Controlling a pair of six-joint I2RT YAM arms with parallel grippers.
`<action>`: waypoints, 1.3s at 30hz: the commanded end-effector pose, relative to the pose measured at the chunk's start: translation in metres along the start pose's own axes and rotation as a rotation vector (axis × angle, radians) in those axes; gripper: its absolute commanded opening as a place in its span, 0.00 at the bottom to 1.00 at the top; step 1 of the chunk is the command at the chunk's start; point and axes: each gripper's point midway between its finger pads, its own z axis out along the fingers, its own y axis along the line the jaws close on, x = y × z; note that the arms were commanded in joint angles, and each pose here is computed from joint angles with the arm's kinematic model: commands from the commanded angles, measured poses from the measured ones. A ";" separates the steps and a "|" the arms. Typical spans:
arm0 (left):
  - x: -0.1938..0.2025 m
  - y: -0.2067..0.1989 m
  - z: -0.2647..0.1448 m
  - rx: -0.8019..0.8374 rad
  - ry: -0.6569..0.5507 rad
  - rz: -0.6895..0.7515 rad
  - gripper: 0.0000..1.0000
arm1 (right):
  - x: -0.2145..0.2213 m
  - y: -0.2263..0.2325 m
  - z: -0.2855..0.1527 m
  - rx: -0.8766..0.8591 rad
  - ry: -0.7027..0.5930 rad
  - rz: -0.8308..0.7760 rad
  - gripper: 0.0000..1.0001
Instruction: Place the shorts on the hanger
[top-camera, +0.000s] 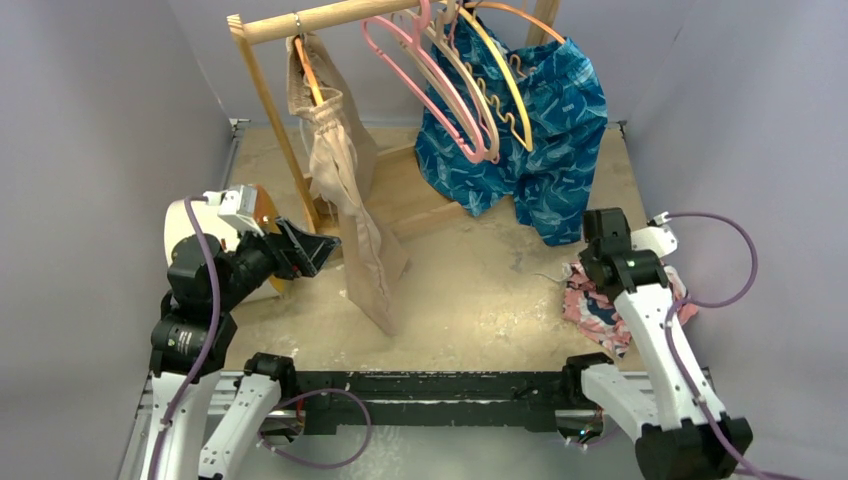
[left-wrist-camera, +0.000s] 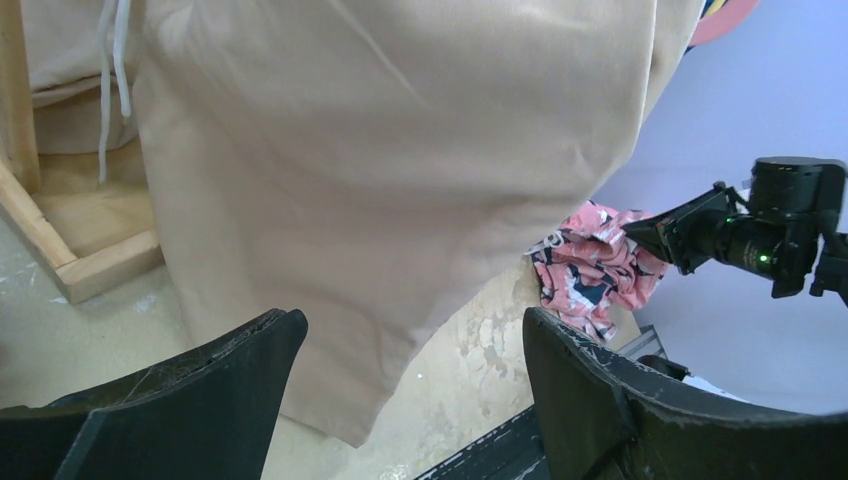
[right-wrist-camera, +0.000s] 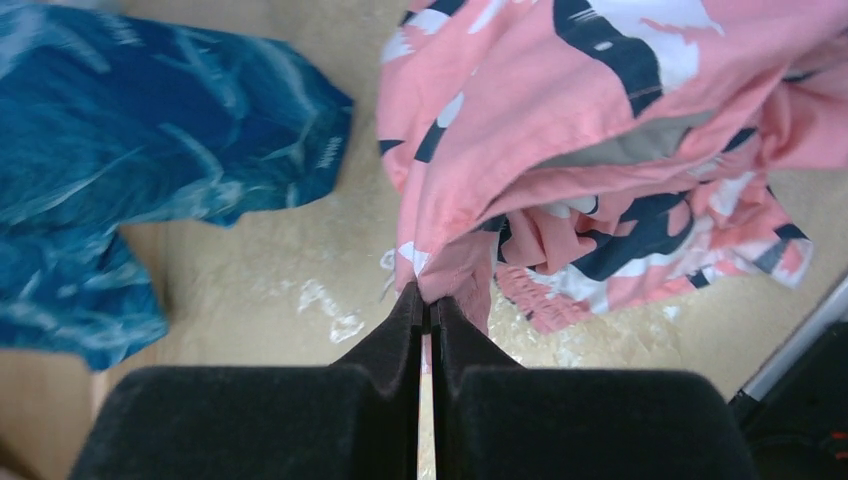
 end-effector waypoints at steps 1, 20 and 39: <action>-0.002 -0.007 -0.002 0.043 -0.026 -0.014 0.82 | -0.015 0.029 -0.024 -0.205 -0.004 -0.065 0.00; -0.040 -0.044 -0.002 0.190 -0.160 -0.186 0.81 | -0.055 0.131 -0.288 -1.366 0.247 -0.205 0.00; -0.038 -0.045 0.002 0.229 -0.172 -0.100 0.77 | 0.007 0.110 -0.155 -1.044 0.218 -0.173 0.00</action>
